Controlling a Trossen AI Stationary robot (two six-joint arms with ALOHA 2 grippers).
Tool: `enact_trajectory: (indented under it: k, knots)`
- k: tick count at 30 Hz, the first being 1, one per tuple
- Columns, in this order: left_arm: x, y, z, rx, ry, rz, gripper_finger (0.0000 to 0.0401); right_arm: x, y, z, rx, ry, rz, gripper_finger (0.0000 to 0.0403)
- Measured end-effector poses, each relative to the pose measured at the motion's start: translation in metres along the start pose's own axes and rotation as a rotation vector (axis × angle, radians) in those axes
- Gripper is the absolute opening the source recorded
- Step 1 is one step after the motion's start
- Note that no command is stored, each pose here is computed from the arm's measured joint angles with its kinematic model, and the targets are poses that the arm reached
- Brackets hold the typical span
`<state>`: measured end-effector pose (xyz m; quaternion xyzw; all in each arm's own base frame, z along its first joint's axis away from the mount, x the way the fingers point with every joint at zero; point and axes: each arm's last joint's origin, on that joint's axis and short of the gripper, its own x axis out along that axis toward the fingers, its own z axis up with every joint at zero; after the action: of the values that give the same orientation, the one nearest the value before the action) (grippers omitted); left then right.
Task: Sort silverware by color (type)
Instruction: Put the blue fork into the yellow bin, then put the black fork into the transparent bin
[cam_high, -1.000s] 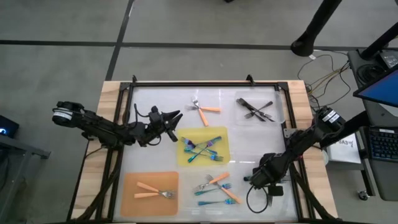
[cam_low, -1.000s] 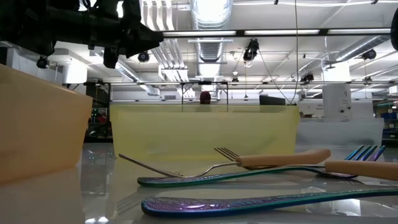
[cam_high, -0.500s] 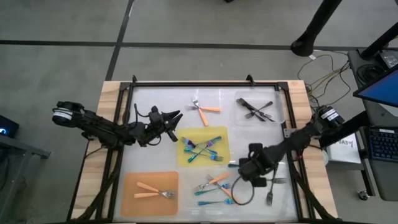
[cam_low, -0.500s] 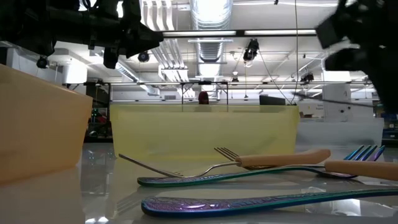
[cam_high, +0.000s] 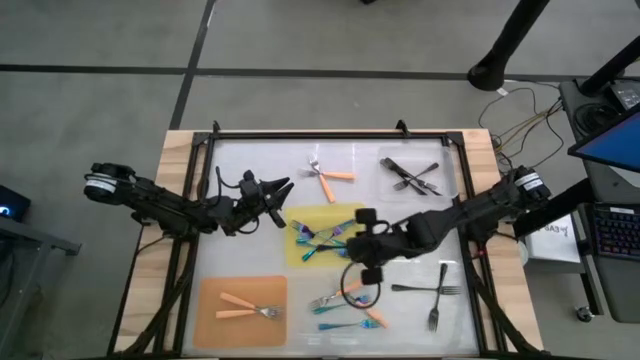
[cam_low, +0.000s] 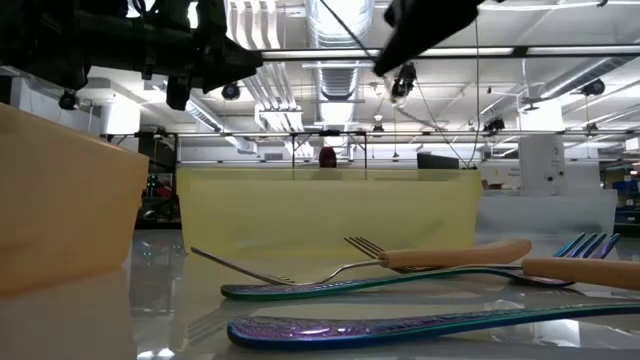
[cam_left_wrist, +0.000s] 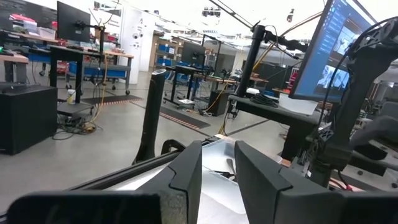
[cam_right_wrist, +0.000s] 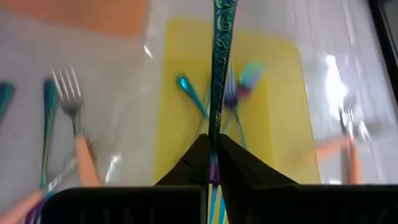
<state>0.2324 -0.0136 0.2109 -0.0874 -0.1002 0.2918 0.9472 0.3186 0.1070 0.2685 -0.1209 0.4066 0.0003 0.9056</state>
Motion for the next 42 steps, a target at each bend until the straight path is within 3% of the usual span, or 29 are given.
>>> enact_trajectory:
  k: [3,13,20,24,32,37,42]
  knots:
    - [0.000,0.000,0.000,0.002,0.000,0.000,0.0077,0.015,-0.005,0.002,-0.037,-0.050,-0.001,0.0009]
    - [0.000,0.000,0.000,0.011,0.000,0.001,0.0077,0.055,-0.025,-0.008,0.008,0.056,-0.055,0.0030]
    - [0.000,0.000,0.000,0.012,0.002,0.001,0.0077,0.053,-0.026,-0.009,0.040,0.075,-0.055,0.0075]
    - [0.000,0.000,0.000,0.014,0.003,0.001,0.0077,0.037,-0.030,-0.010,0.116,0.117,-0.056,0.0099]
    - [0.000,0.000,-0.001,0.018,0.007,0.002,0.0077,0.001,-0.021,-0.025,0.360,0.473,0.139,0.0115]
    - [0.000,0.000,-0.001,0.017,0.007,0.002,0.0077,-0.010,0.009,-0.047,0.379,0.663,0.109,0.0116]
    - [0.000,0.000,-0.001,0.017,0.007,0.001,0.0077,-0.026,0.039,-0.059,0.385,0.747,0.079,0.0114]
